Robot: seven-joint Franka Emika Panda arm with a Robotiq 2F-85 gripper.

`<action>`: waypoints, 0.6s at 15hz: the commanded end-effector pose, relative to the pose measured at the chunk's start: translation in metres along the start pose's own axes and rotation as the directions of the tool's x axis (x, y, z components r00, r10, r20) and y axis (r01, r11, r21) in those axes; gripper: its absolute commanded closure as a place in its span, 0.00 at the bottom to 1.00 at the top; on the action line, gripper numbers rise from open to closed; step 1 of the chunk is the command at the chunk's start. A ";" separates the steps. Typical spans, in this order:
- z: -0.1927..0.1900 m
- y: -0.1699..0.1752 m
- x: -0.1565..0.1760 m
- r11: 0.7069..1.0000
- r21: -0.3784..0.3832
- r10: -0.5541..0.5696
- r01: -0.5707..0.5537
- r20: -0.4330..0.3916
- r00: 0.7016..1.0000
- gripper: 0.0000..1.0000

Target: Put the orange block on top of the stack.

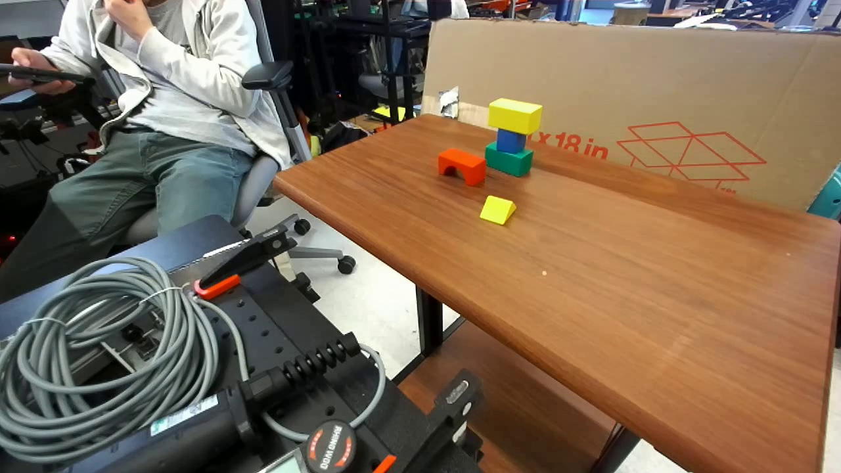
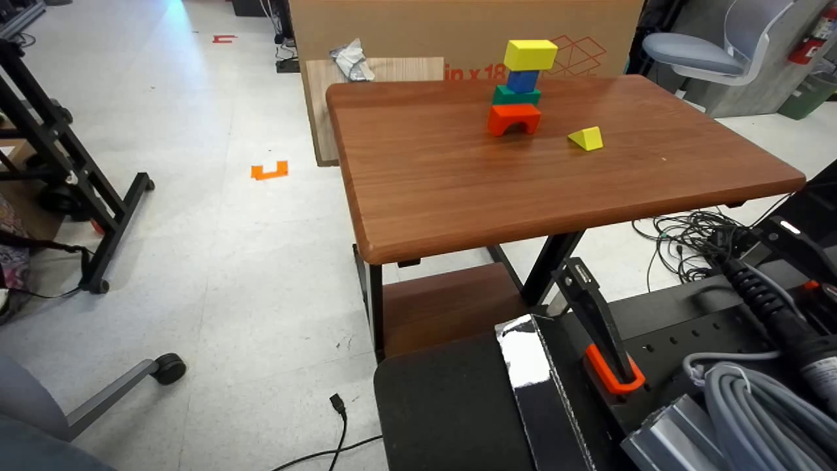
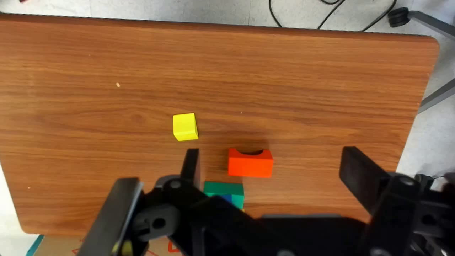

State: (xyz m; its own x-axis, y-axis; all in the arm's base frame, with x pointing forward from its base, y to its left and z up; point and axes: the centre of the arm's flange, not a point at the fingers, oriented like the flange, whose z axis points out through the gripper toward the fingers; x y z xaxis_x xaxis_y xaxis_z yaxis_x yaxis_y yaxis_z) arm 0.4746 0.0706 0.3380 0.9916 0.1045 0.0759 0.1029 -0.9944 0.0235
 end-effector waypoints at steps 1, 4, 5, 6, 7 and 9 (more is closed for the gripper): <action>0.037 0.005 0.031 0.999 0.043 0.006 -0.007 0.017 1.000 0.00; 0.063 0.005 0.040 0.999 0.032 0.036 -0.037 0.042 0.998 0.00; 0.071 0.005 0.044 0.999 0.025 0.042 -0.043 0.047 0.998 0.00; 0.078 0.005 0.048 0.999 0.023 0.046 -0.047 0.046 0.998 0.00; 0.086 0.005 0.054 0.999 0.024 0.042 -0.043 0.043 0.998 0.00; 0.097 0.003 0.060 0.999 0.033 0.024 -0.026 0.041 0.999 0.00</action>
State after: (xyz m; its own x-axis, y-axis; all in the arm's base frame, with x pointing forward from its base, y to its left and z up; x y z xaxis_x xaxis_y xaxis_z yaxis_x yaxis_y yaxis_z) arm 0.5196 0.0671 0.2626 0.9975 0.0688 0.0149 0.0690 -0.9976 -0.0109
